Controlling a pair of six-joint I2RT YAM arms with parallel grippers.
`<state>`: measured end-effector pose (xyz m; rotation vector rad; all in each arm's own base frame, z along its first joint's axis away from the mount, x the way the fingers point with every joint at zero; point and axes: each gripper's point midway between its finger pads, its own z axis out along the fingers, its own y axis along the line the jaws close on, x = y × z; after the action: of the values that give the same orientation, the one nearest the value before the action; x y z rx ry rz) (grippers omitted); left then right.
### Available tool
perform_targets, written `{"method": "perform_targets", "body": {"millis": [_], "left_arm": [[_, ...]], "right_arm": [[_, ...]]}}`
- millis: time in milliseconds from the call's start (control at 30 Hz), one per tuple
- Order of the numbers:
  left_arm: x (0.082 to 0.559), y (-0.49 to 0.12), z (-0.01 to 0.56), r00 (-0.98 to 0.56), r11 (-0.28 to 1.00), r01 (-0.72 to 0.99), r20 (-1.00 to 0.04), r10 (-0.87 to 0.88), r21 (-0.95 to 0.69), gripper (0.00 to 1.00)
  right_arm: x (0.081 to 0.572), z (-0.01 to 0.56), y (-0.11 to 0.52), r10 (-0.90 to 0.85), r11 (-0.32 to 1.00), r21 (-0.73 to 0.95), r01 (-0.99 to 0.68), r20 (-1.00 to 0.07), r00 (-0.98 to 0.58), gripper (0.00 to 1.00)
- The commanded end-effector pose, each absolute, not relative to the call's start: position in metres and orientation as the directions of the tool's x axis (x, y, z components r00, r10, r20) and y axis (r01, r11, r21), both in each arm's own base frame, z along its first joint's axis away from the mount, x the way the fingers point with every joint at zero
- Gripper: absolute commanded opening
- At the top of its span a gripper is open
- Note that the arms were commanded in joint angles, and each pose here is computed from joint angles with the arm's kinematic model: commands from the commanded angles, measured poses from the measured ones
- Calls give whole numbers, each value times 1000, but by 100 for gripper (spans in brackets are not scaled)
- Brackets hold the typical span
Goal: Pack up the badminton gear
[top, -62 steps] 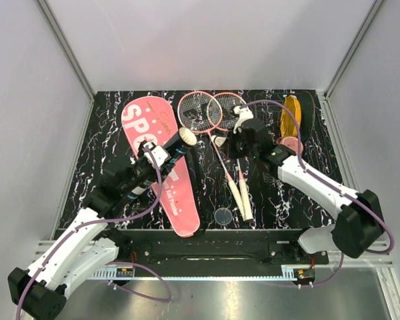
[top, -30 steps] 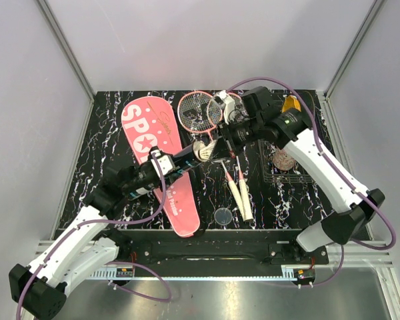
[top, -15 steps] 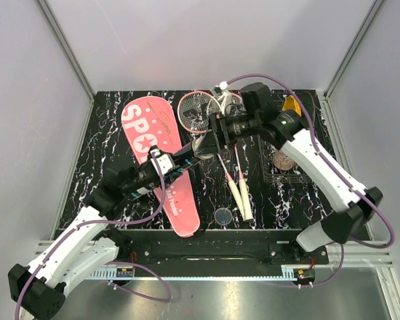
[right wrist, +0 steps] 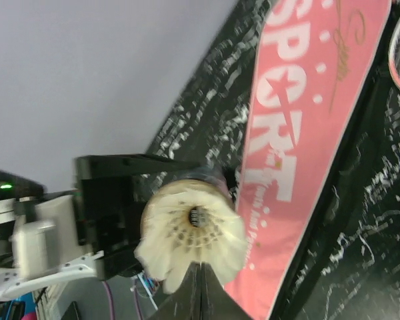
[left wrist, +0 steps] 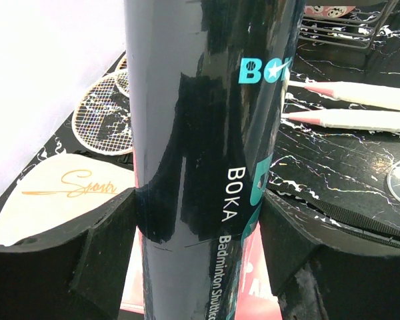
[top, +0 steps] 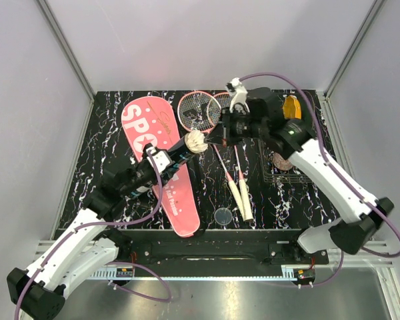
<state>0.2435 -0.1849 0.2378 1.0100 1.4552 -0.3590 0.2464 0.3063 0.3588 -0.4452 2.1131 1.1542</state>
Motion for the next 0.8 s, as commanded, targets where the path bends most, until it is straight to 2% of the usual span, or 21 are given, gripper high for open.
{"method": "perform_targets", "body": {"millis": [0, 167, 700, 767], "left_arm": [[249, -187, 277, 253, 602, 699, -921, 297, 387, 0], [248, -189, 275, 246, 596, 709, -924, 292, 377, 0], [242, -199, 273, 248, 546, 756, -930, 271, 360, 0], [240, -199, 275, 253, 547, 754, -930, 268, 363, 0]], "right_arm": [[272, 343, 329, 64, 589, 608, -532, -692, -719, 0], [274, 333, 360, 24, 556, 611, -563, -689, -724, 0], [264, 265, 429, -122, 480, 682, -551, -570, -812, 0], [266, 262, 426, -141, 487, 655, -577, -593, -793, 2]]}}
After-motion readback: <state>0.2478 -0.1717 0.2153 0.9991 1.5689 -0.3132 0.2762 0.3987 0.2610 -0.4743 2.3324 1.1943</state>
